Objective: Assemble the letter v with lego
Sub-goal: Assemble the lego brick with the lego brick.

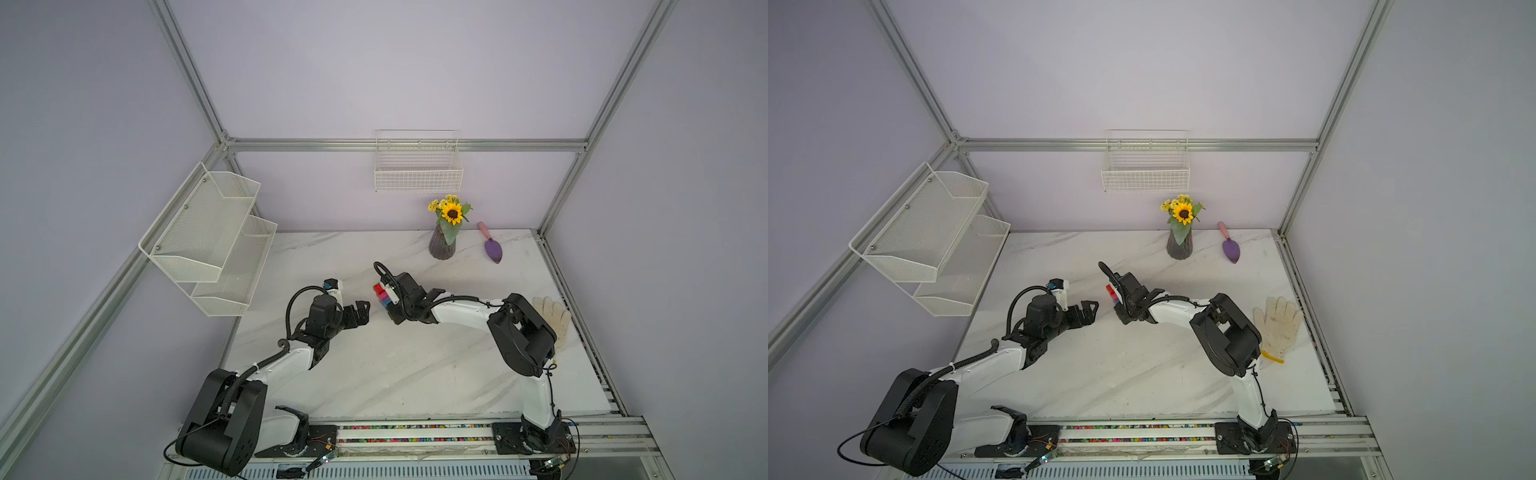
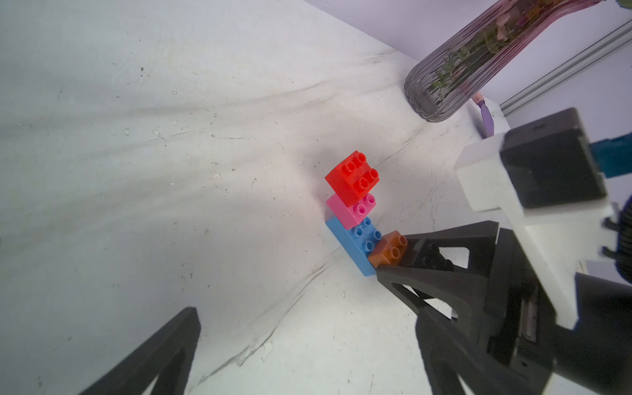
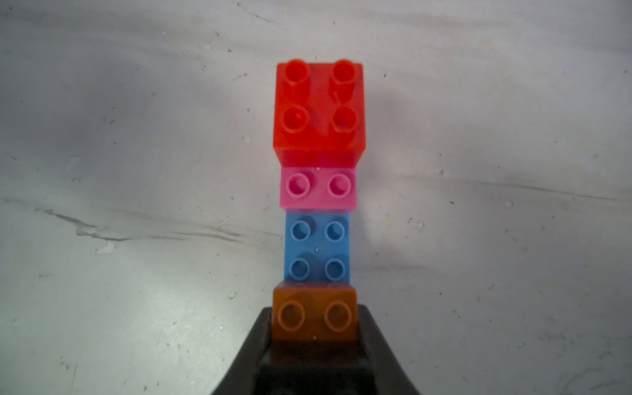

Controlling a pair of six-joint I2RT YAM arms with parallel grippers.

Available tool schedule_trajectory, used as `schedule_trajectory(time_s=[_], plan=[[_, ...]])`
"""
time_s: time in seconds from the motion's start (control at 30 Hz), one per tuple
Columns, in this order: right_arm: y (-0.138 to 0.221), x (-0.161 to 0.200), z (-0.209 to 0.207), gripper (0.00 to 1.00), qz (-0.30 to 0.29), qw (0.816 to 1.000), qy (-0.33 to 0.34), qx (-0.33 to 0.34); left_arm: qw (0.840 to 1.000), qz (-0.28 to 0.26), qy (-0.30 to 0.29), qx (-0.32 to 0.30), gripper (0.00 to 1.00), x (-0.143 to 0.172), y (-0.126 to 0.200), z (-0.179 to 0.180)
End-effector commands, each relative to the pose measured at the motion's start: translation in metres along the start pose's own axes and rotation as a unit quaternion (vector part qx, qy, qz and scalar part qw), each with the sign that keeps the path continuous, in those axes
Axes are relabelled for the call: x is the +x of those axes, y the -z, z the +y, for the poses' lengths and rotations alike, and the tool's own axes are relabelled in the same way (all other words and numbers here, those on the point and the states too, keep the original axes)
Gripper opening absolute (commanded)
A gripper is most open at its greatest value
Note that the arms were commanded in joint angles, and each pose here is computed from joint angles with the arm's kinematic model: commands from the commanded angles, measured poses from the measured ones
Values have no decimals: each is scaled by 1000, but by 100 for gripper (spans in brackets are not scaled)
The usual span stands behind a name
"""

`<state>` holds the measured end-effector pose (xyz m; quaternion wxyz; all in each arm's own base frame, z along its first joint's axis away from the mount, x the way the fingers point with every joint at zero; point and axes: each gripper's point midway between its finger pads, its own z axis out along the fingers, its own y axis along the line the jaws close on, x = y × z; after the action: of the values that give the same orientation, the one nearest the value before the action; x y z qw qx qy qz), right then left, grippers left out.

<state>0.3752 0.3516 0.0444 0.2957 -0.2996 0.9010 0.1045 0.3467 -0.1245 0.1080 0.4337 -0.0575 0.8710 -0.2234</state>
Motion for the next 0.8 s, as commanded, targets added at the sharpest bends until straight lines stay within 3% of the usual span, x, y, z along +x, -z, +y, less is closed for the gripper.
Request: schedule_trajectory(time_s=[0.0, 0.47, 0.77], plan=[[-14, 120, 0, 31, 207, 978, -19, 3, 1000, -23, -14, 1, 100, -15, 5, -3], [3, 130, -11, 30, 289, 956, -33, 42, 1000, -26, -12, -2, 100, -18, 5, -3], [-6, 135, -14, 29, 270, 955, -100, 67, 1000, -18, -15, 13, 100, -16, 2, -8]])
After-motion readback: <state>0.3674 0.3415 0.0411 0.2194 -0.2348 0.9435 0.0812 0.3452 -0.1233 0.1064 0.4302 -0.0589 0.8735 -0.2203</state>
